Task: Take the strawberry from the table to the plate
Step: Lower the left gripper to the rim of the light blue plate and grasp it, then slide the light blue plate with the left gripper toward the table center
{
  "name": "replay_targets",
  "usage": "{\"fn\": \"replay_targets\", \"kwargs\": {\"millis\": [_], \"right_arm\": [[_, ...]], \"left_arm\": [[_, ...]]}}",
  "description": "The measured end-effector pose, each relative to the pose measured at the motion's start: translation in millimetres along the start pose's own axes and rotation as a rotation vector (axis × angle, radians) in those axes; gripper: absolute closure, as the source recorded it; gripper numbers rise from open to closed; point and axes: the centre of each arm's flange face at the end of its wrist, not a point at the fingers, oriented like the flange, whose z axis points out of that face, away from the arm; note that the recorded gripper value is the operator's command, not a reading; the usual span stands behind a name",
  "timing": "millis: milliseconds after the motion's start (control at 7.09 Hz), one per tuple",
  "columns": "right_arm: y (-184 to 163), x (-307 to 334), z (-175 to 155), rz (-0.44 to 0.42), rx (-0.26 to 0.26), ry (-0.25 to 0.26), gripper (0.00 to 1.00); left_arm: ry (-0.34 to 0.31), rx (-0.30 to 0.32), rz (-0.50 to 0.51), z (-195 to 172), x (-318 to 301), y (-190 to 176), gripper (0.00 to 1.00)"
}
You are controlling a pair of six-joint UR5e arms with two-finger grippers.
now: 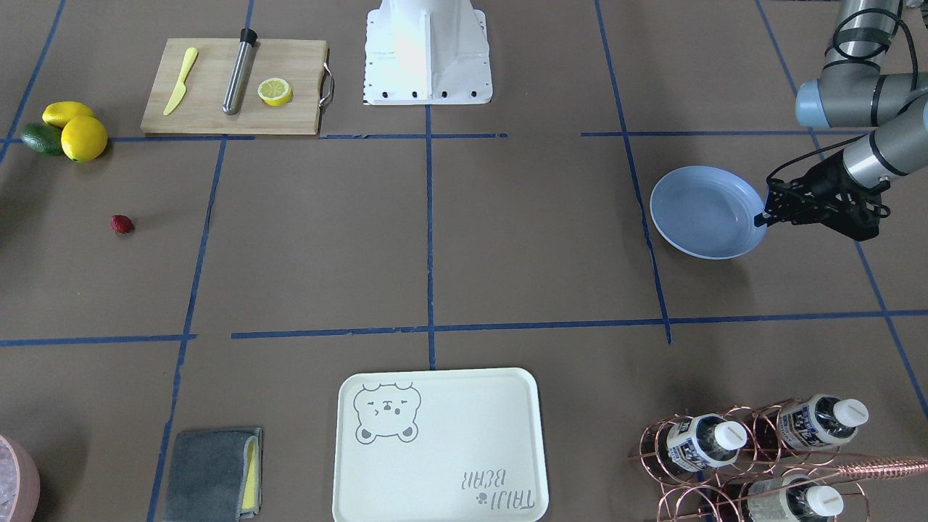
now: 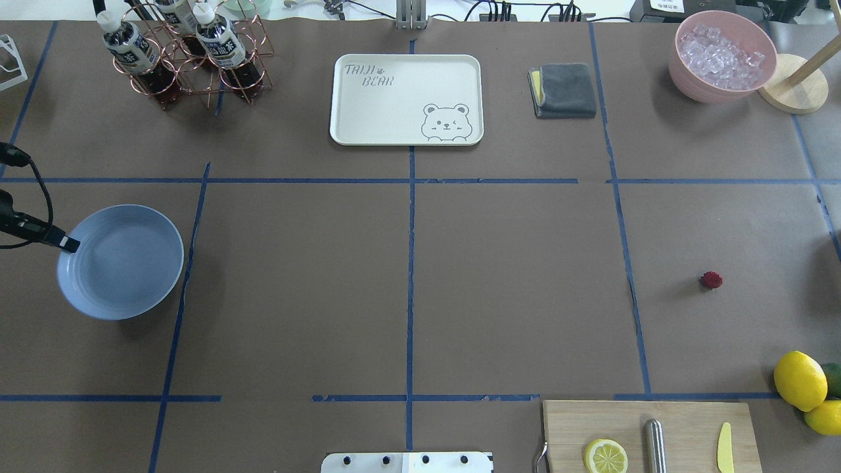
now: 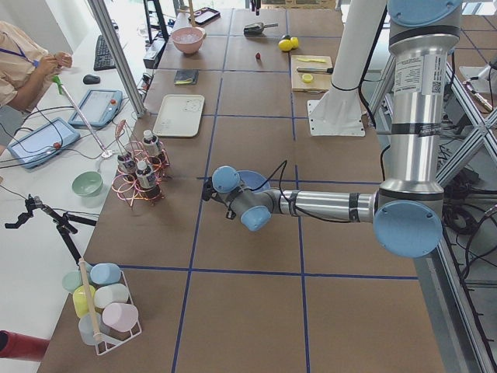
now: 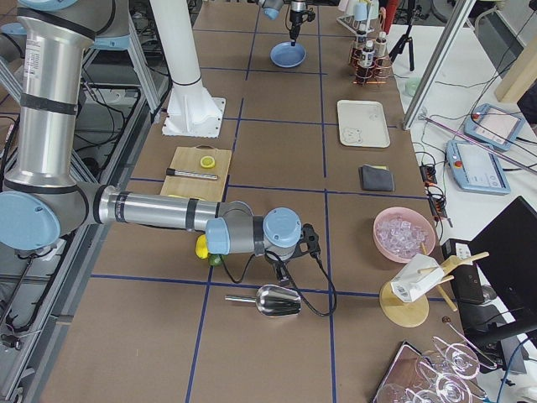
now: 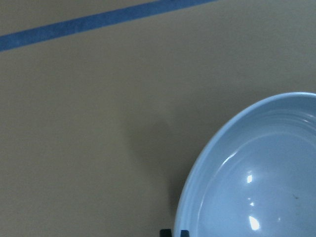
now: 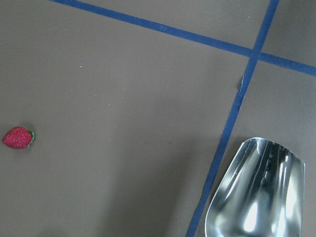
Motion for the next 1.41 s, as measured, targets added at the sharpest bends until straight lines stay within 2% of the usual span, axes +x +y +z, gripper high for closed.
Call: {"fn": "replay_targets", "kwargs": {"millis": [282, 423, 564, 847, 1129, 1411], "right_arm": [[-1.9, -1.9, -1.7, -0.01, 0.008, 0.001, 0.0], [-2.5, -2.3, -2.1, -0.017, 0.012, 0.002, 0.0], [-2.8, -2.4, -2.2, -0.02, 0.015, 0.003, 0.0], [-2.8, -1.9, -1.9, -0.022, 0.016, 0.003, 0.0], [-2.2, -0.9, -1.0, -0.02, 0.015, 0.003, 0.0], [-1.9, -0.4, -0.1, -0.019, 0.013, 0.003, 0.0]], "left_arm": [[0.086, 0.026, -0.104, -8.9, 76.7, -23.2, 1.0], [0.139, 0.016, -0.165, 6.2, 131.0, -35.8, 1.0], [0.18, 0.009, -0.238, 29.0, 190.5, -49.9, 1.0], [0.237, 0.015, -0.383, 100.9, 326.1, -55.9, 1.0], [0.252, 0.071, -0.428, 166.9, 421.1, -46.4, 1.0], [0.219, 0.102, -0.441, 192.1, 431.2, -36.5, 1.0]]}}
